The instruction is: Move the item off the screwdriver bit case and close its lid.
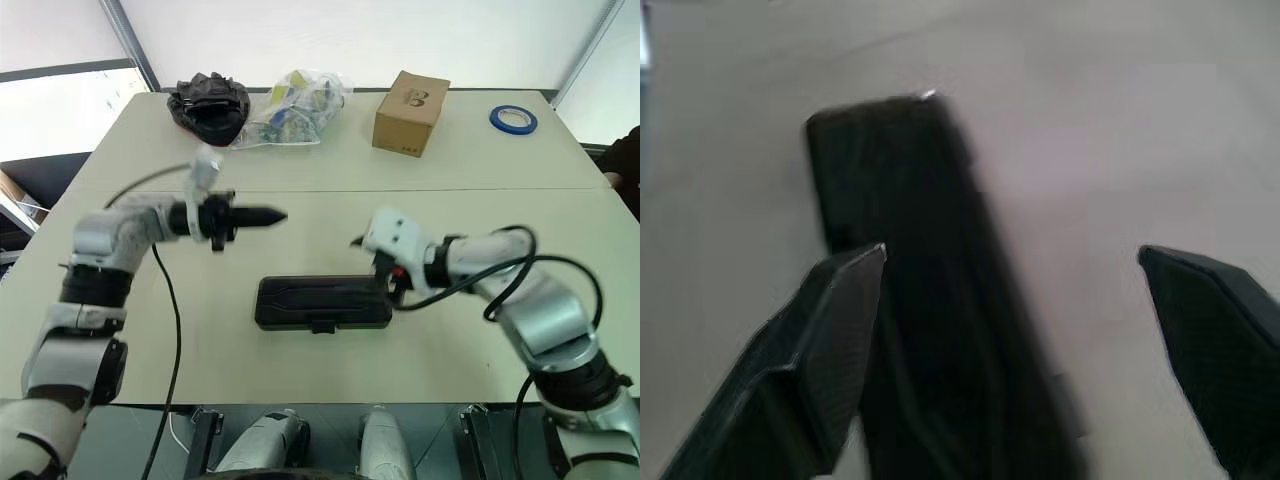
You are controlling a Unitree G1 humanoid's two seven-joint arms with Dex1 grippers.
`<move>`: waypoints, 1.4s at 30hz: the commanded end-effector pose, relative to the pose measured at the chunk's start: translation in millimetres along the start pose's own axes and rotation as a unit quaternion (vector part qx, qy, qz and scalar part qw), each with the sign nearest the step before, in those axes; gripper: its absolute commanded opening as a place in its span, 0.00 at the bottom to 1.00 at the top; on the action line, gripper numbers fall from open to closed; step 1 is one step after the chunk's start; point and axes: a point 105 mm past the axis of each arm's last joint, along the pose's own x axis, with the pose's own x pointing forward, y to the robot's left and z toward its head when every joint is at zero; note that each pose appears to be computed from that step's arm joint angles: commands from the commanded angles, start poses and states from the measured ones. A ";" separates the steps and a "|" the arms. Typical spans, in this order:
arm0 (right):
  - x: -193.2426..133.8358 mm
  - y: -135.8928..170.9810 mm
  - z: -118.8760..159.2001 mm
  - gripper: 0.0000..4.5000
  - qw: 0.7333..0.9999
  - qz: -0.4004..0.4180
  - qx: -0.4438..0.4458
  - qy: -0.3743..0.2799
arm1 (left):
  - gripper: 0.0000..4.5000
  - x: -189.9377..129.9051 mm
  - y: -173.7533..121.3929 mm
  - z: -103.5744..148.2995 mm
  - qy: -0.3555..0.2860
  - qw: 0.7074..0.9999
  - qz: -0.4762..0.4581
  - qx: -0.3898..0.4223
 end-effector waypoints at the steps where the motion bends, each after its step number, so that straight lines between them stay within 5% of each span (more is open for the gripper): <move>1: 9.0 21.3 5.0 0.45 0.999 0.025 -0.019 -0.010 | 0.00 6.4 23.3 -17.3 0.030 0.998 0.049 0.028; 5: 13.0 41.1 -0.6 0.01 0.998 0.054 -0.001 -0.006 | 0.00 19.7 43.0 -50.3 0.109 0.988 0.070 0.085; 14: 31.7 59.5 -25.4 0.01 0.998 0.056 0.031 0.028 | 0.00 56.4 36.2 -105.0 0.235 0.961 -0.019 0.145; 23: 40.4 19.9 -51.5 0.01 0.995 -0.038 -0.006 0.089 | 0.00 45.9 3.8 -154.4 0.378 0.889 -0.193 0.173; 34: 50.0 -3.4 -49.3 0.01 0.984 -0.136 0.068 0.089 | 0.00 49.9 -17.0 -192.9 0.374 0.888 -0.225 0.145; 42: 49.4 -9.6 -48.5 0.01 0.976 -0.171 0.076 0.111 | 0.00 50.8 -17.4 -195.9 0.354 0.902 -0.199 0.147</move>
